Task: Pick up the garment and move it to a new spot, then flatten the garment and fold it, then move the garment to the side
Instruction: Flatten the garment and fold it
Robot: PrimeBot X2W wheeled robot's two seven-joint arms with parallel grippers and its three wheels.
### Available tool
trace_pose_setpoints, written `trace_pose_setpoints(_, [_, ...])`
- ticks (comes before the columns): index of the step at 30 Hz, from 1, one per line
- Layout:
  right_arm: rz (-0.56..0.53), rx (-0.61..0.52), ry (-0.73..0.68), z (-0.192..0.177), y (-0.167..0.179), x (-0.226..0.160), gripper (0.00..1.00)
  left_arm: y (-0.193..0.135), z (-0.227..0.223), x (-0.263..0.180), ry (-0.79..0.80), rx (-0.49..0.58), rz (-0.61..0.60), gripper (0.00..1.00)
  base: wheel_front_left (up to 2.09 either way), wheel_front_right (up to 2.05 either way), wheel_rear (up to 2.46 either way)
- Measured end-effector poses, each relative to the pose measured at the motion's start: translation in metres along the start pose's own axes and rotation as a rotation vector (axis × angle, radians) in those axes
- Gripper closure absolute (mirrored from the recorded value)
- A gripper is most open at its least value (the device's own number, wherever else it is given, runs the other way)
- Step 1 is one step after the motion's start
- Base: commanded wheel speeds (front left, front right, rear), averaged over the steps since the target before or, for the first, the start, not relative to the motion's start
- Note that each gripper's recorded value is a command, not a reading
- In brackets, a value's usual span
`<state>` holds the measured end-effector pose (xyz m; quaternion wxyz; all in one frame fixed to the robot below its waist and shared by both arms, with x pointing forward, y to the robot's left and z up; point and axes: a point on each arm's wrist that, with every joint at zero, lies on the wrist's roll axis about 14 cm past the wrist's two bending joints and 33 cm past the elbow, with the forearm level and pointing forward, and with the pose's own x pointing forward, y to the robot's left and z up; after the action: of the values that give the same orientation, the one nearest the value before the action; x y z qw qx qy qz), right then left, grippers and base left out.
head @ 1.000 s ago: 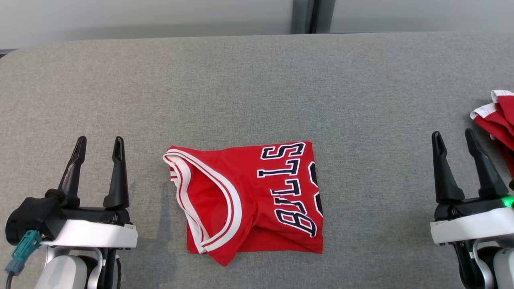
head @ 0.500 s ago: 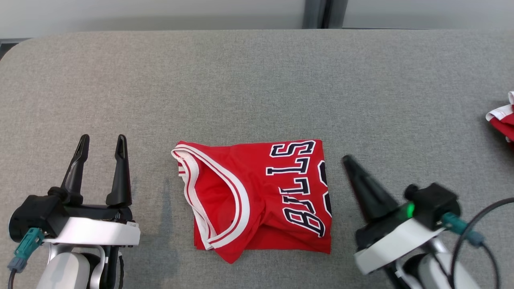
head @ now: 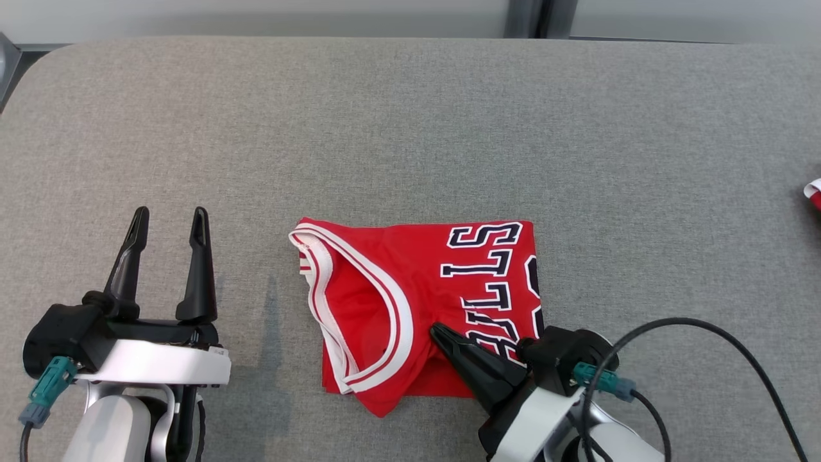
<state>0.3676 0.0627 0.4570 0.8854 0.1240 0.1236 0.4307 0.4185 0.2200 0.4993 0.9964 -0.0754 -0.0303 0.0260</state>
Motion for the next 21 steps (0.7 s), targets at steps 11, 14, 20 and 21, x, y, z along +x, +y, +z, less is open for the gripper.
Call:
trace_pose_setpoints(11, [-0.026, 0.027, 0.152, -0.046, -0.016, -0.003, 1.00, 0.004, -0.004, 0.000, 0.007, -0.007, 0.016, 0.00, 0.00, 0.00, 0.00])
trace_pose_setpoints(14, [-0.023, 0.037, 0.189, -0.057, -0.017, -0.004, 1.00, 0.003, -0.005, 0.001, 0.010, -0.009, 0.016, 0.00, 0.00, 0.00, 0.00])
trace_pose_setpoints(20, [0.025, 0.047, 0.242, -0.071, -0.005, -0.004, 1.00, 0.005, -0.006, 0.002, 0.011, -0.005, 0.019, 0.00, 0.00, 0.00, 0.00])
trace_pose_setpoints(21, [0.032, 0.052, 0.248, -0.073, -0.003, -0.004, 1.00, 0.005, -0.006, 0.003, 0.010, -0.005, 0.019, 0.00, 0.00, 0.00, 0.00])
